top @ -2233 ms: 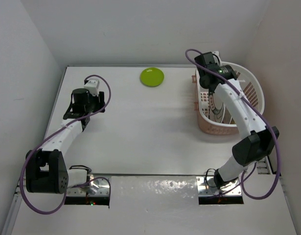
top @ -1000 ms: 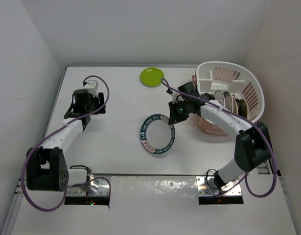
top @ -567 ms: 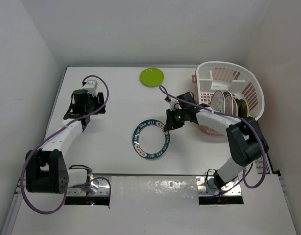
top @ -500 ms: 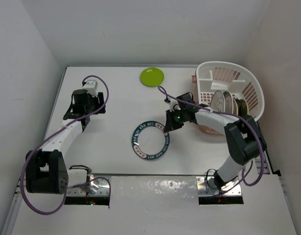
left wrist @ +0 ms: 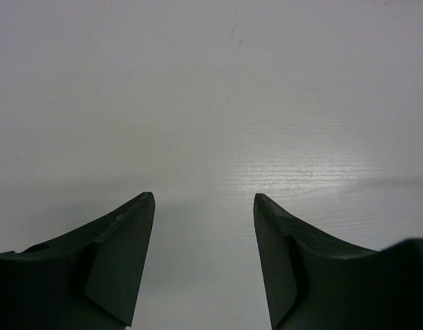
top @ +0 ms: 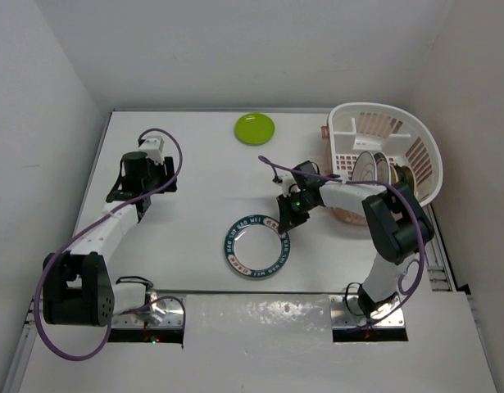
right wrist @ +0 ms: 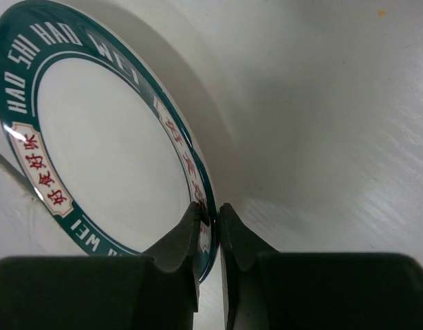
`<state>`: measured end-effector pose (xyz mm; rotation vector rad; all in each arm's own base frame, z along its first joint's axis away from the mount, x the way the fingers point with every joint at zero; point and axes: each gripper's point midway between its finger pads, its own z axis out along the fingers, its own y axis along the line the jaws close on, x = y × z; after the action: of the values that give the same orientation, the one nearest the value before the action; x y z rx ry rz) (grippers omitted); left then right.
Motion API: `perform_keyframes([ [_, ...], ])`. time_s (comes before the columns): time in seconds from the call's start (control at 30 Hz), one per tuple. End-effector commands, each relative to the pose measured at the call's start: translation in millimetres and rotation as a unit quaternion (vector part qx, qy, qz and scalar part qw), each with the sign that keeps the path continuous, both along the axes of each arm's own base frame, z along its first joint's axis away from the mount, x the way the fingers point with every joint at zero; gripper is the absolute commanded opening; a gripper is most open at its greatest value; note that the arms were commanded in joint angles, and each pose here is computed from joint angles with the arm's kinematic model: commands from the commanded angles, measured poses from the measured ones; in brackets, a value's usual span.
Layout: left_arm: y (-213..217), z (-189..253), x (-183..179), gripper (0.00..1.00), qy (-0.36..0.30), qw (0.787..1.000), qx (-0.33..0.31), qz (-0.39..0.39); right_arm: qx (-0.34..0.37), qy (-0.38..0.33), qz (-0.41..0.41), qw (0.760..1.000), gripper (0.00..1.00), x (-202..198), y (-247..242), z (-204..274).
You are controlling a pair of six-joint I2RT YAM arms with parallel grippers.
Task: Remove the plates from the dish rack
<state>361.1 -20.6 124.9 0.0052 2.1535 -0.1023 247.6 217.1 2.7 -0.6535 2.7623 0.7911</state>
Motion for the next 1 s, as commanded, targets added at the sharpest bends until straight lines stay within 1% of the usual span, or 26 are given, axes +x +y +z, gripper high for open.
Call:
perform_keyframes([
  [0.0,-4,18,5,0.57,-0.036,0.999,-0.001,-0.008,-0.033,-0.050,-0.001,0.998,0.12,27,-7,5],
  [0.13,-3,15,5,0.57,-0.034,0.999,0.000,-0.007,-0.036,-0.065,-0.002,0.997,0.14,35,-7,7],
  [0.27,-4,16,6,0.58,-0.036,0.999,0.000,-0.007,-0.035,-0.062,-0.006,0.997,0.16,39,-4,5],
  [0.3,-3,15,6,0.57,-0.035,0.999,0.001,-0.007,-0.042,-0.055,-0.007,0.998,0.21,38,-5,3],
  [0.43,-1,15,6,0.57,-0.034,0.999,0.006,-0.004,-0.048,-0.061,-0.002,0.997,0.30,42,-6,9],
  [0.57,-1,14,7,0.58,-0.034,0.999,0.005,-0.004,-0.042,-0.078,0.003,0.996,0.31,52,-1,21],
  [0.63,-1,15,8,0.57,-0.035,0.999,0.006,-0.004,-0.042,-0.082,0.004,0.996,0.33,58,1,30],
  [0.7,0,15,9,0.58,-0.032,0.999,0.009,-0.003,-0.029,-0.103,0.001,0.994,0.36,73,10,65],
  [0.73,0,17,10,0.57,-0.034,0.999,0.010,-0.002,-0.010,-0.138,-0.006,0.990,0.38,92,19,98],
  [0.77,0,17,10,0.58,-0.032,0.999,0.011,-0.003,-0.007,-0.148,-0.010,0.989,0.43,96,20,120],
  [0.83,1,18,12,0.57,-0.032,0.999,0.013,-0.001,-0.006,-0.200,-0.039,0.979,0.50,114,18,173],
  [0.87,1,18,13,0.57,-0.031,0.999,0.014,-0.001,-0.005,-0.241,-0.058,0.969,0.48,127,17,220],
  [0.9,1,18,14,0.57,-0.031,0.999,0.013,-0.002,-0.019,-0.267,-0.078,0.961,0.38,134,7,242],
  [0.93,1,20,15,0.57,-0.034,0.999,0.012,-0.002,-0.065,-0.322,-0.133,0.935,0.23,152,-18,278],
  [0.97,0,19,16,0.57,-0.034,0.999,0.010,-0.003,-0.115,-0.326,-0.165,0.924,0.06,152,-42,284],
])
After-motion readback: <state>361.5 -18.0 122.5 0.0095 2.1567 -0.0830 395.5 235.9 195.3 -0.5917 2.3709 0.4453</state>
